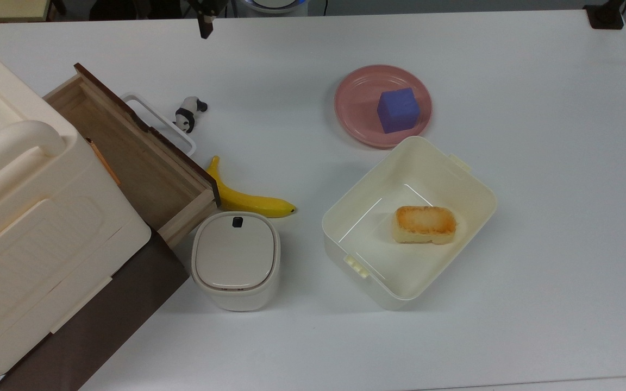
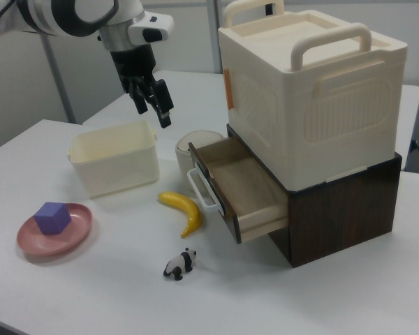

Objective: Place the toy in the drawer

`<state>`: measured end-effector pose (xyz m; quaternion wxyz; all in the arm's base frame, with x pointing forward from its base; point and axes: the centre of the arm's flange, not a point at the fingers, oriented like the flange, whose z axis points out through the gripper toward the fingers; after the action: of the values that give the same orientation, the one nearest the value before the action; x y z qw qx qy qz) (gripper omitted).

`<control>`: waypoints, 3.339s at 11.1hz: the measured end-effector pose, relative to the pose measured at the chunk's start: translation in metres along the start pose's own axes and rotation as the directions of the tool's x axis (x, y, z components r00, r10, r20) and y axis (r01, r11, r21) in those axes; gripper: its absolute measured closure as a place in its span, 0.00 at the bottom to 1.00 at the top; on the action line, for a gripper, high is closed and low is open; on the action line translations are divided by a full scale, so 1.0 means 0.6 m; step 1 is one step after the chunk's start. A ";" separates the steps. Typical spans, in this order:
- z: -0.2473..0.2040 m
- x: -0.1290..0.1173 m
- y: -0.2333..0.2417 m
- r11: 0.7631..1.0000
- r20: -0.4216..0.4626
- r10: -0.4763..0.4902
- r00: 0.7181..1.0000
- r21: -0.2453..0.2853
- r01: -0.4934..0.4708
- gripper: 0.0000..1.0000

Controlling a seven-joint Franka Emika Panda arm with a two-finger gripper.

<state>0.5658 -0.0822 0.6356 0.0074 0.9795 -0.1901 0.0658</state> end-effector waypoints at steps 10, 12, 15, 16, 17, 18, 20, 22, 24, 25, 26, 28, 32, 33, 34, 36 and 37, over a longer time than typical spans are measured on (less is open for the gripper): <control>0.013 -0.037 0.013 0.990 0.194 -0.120 0.974 -0.053 0.133 0.56; 0.015 -0.037 0.009 0.989 0.199 -0.136 0.971 -0.034 0.146 0.88; 0.021 -0.049 0.005 0.968 0.250 -0.251 0.935 0.039 0.249 0.99; 0.024 -0.054 0.009 0.960 0.274 -0.281 0.920 0.065 0.273 0.99; 0.024 -0.053 0.016 0.956 0.277 -0.294 0.915 0.082 0.282 0.99; 0.026 -0.052 0.022 0.955 0.278 -0.297 0.913 0.093 0.282 0.99; 0.053 -0.053 0.022 0.952 0.298 -0.305 0.905 0.087 0.292 0.94; 0.105 -0.053 0.011 0.942 0.317 -0.321 0.892 0.014 0.334 0.84; 0.147 -0.061 -0.003 0.930 0.351 -0.339 0.873 -0.018 0.368 0.52; 0.167 -0.066 -0.002 0.925 0.370 -0.340 0.865 -0.034 0.378 0.37; 0.187 -0.071 0.000 0.922 0.385 -0.341 0.858 -0.043 0.386 0.23; 0.257 -0.087 -0.003 0.910 0.402 -0.354 0.845 -0.059 0.409 0.00; 0.361 -0.116 0.001 0.909 0.378 -0.331 0.865 -0.119 0.400 0.00; 0.377 -0.121 0.004 0.908 0.371 -0.321 0.871 -0.139 0.394 0.00; 0.390 -0.123 0.008 0.908 0.356 -0.308 0.882 -0.168 0.385 0.00; 0.415 -0.121 0.027 0.896 0.351 -0.268 0.897 -0.251 0.366 0.00; 0.431 -0.114 0.042 0.897 0.338 -0.251 0.907 -0.272 0.349 0.00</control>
<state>0.5263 -0.0905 0.3702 0.1514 0.9809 -0.0423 -0.1150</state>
